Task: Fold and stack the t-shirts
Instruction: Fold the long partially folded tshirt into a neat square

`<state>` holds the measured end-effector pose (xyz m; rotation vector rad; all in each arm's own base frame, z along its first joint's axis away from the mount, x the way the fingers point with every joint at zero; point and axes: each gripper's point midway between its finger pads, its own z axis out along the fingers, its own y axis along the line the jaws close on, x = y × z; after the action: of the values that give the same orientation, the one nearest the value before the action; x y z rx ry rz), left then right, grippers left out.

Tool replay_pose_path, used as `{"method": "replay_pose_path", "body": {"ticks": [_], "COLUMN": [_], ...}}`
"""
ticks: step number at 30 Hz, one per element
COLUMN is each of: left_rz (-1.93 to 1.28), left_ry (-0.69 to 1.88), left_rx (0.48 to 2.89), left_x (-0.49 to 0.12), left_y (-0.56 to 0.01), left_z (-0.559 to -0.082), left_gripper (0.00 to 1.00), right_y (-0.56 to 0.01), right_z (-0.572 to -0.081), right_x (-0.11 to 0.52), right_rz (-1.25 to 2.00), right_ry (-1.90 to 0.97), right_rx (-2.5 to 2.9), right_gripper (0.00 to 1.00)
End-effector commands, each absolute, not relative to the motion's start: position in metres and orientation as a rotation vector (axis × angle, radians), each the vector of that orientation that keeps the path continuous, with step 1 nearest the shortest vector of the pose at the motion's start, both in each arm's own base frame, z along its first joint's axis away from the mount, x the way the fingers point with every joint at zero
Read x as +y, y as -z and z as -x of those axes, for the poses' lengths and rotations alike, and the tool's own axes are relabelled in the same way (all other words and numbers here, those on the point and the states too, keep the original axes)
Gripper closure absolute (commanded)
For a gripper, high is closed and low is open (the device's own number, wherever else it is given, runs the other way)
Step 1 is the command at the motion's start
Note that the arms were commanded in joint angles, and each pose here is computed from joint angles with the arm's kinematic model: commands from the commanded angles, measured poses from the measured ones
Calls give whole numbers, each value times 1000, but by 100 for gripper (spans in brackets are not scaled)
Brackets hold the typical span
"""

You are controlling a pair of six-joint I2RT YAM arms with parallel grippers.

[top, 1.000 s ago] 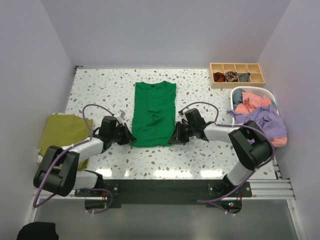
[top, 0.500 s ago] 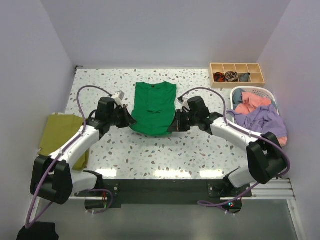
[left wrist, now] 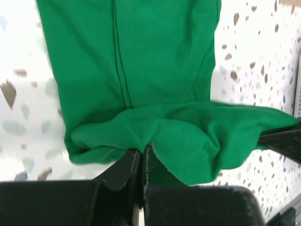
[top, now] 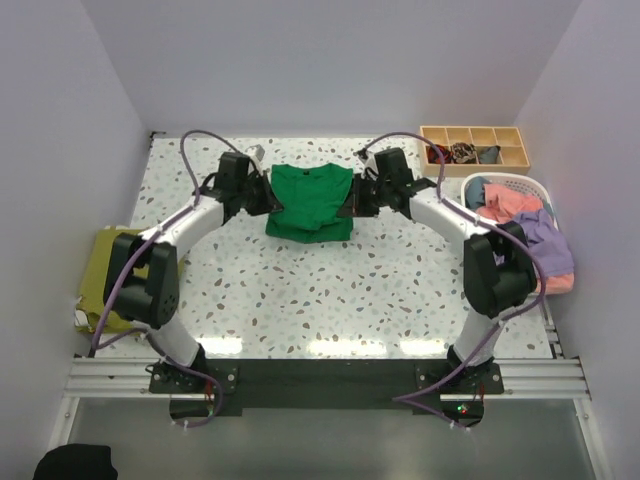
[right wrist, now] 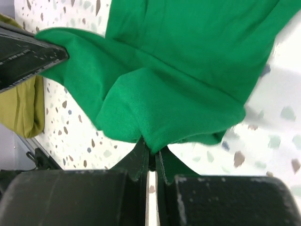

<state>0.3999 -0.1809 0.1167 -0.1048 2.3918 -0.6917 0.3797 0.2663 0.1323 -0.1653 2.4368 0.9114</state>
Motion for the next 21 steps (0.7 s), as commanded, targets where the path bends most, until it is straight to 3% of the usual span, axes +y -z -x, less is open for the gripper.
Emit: {"method": "replay_pose_path", "body": {"ticks": [1,12,19,20,21], "left_rz": [66,100,95,96,82], "left_ry": [651,675,736,760,803], "left_rx": [2306,2298,2270,2246,2230], "left_x": [-179,-173,-177,-178,-182], "left_y": [-140,-128,-114,-115,-114], "left_z": [-454,-535,-562,-567,-568], "left_gripper": [100,100,100,100,98], "right_y": [-136,-119,-123,-123,-111], "right_z": [-407,-485,-533,-539,-546], "right_x": [274,271,271,271,270], "right_rz": [207,136,137,138,126], "right_ry": [-988,-1118,-1161,-1165,-1161], "right_rx": [2428,2401,2332,2322,2325], "right_gripper": [99,96,92,88,74]}}
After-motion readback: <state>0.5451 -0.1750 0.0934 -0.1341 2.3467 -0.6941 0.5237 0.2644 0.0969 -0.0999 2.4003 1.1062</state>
